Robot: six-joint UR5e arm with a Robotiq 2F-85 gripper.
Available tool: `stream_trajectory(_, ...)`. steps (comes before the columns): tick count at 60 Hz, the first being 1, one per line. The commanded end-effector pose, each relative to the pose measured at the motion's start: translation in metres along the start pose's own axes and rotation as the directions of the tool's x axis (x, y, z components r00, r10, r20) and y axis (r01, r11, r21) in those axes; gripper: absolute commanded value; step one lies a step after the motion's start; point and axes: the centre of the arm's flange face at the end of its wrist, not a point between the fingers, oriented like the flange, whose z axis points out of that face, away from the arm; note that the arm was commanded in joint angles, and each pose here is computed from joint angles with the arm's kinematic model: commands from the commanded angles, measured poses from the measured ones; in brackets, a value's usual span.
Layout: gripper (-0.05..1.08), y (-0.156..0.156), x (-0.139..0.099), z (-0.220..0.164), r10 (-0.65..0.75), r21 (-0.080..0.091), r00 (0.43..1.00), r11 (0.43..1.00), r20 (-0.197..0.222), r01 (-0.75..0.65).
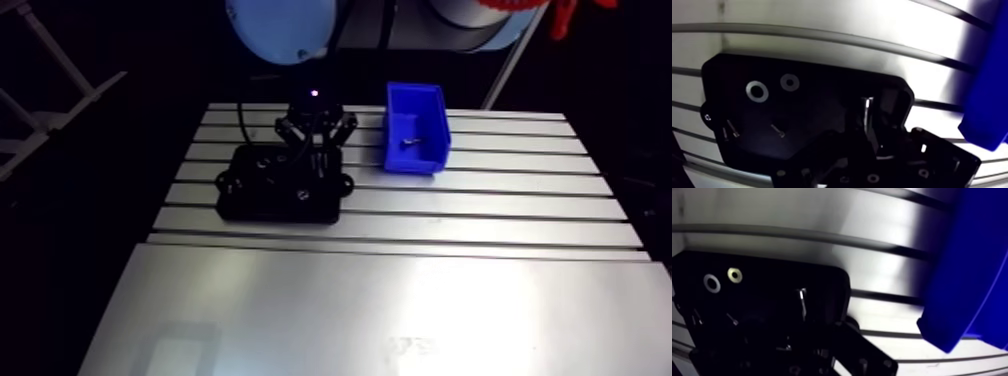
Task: Pick up the M10 bolt from the tray and put it into the blue bin.
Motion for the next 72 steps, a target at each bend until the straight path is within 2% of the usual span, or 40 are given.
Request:
stream_trajectory(1, 0.74, 0.000, -0.001, 0.002, 0.000, -0.001, 1.000, 1.000, 0.002, 0.000)
stream_trajectory(12, 0.75, 0.000, -0.002, 0.003, 0.000, 0.000, 1.000, 1.000, 0.005, 0.000)
stream_trajectory(18, 0.81, 0.000, -0.002, 0.002, -0.001, -0.001, 1.000, 1.000, 0.003, 0.001)
stream_trajectory(40, 0.87, 0.000, -0.002, 0.001, 0.000, 0.001, 1.000, 1.000, 0.001, 0.000)
stream_trajectory(50, 0.95, -0.001, -0.005, -0.008, -0.005, 0.007, 1.000, 1.000, -0.008, 0.005)
stream_trajectory(57, 0.98, -0.006, -0.011, -0.018, -0.023, 0.005, 1.000, 1.000, -0.015, 0.023)
stream_trajectory(64, 1.00, -0.008, -0.017, -0.026, -0.026, 0.006, 1.000, 1.000, 0.005, 0.026)
stream_trajectory(72, 1.02, -0.010, -0.025, -0.040, -0.029, 0.006, 1.000, 1.000, 0.003, 0.029)
